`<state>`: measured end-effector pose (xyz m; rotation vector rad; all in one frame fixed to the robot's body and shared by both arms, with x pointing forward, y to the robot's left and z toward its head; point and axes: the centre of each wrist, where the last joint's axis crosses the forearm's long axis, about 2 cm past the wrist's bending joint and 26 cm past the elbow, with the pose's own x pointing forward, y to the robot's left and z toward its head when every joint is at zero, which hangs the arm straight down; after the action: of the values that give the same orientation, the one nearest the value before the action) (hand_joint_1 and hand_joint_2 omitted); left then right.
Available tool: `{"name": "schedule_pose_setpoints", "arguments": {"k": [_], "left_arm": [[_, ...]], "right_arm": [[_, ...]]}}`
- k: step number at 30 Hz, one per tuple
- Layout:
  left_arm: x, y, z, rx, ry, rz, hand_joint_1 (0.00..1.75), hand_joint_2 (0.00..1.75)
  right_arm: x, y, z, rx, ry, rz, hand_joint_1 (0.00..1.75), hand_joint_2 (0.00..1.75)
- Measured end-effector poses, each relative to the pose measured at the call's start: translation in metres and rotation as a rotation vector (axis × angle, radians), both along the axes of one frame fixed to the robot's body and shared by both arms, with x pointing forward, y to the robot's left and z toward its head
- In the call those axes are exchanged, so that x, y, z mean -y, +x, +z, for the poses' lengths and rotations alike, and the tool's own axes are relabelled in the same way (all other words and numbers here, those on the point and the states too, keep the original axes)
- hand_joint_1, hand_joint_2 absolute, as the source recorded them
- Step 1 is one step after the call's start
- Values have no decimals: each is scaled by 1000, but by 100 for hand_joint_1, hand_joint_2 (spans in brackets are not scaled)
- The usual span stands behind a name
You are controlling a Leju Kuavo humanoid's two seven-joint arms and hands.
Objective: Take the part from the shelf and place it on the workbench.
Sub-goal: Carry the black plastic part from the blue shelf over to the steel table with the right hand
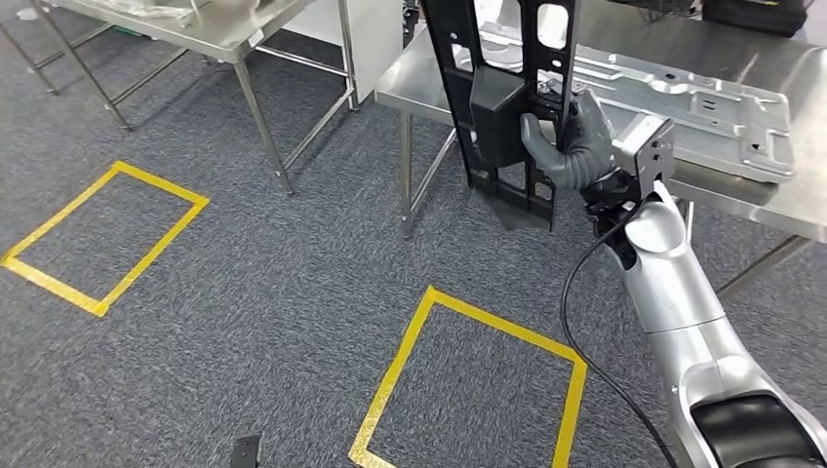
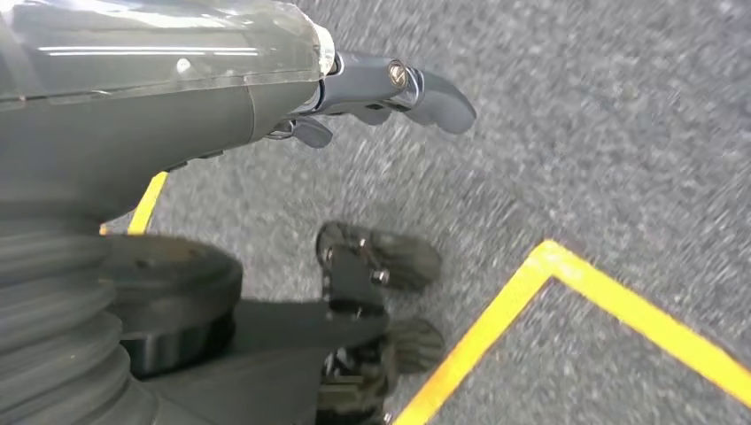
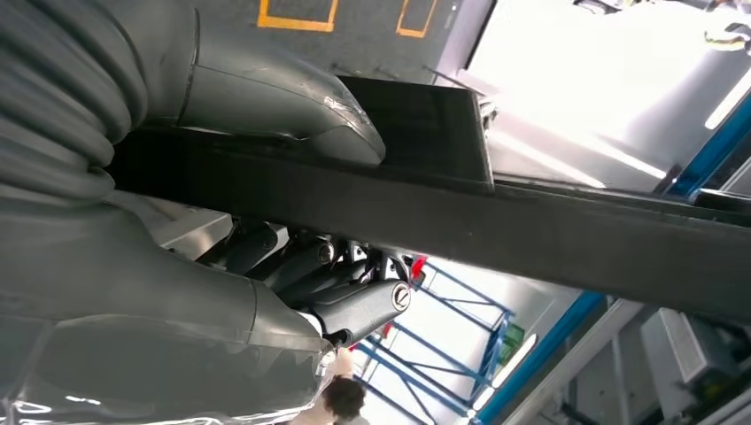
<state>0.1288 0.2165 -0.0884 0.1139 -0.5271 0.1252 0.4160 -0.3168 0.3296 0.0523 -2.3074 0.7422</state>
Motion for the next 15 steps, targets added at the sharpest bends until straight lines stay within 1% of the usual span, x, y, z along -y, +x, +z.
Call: {"name": "schedule_pose_setpoints", "arguments": {"k": [4,7,15], "left_arm": [[1,1,1,3,-3,0,0,175],[1,-1,0,-2,-2,1,0,175],[1,0,0,0,0,0,0,175]], "right_arm": [[1,1,3,4,-33,-20,175,175],[0,2,0,-4,-52,-31,175,175],[-1,4,5,7,-57,-34,175,175]]}}
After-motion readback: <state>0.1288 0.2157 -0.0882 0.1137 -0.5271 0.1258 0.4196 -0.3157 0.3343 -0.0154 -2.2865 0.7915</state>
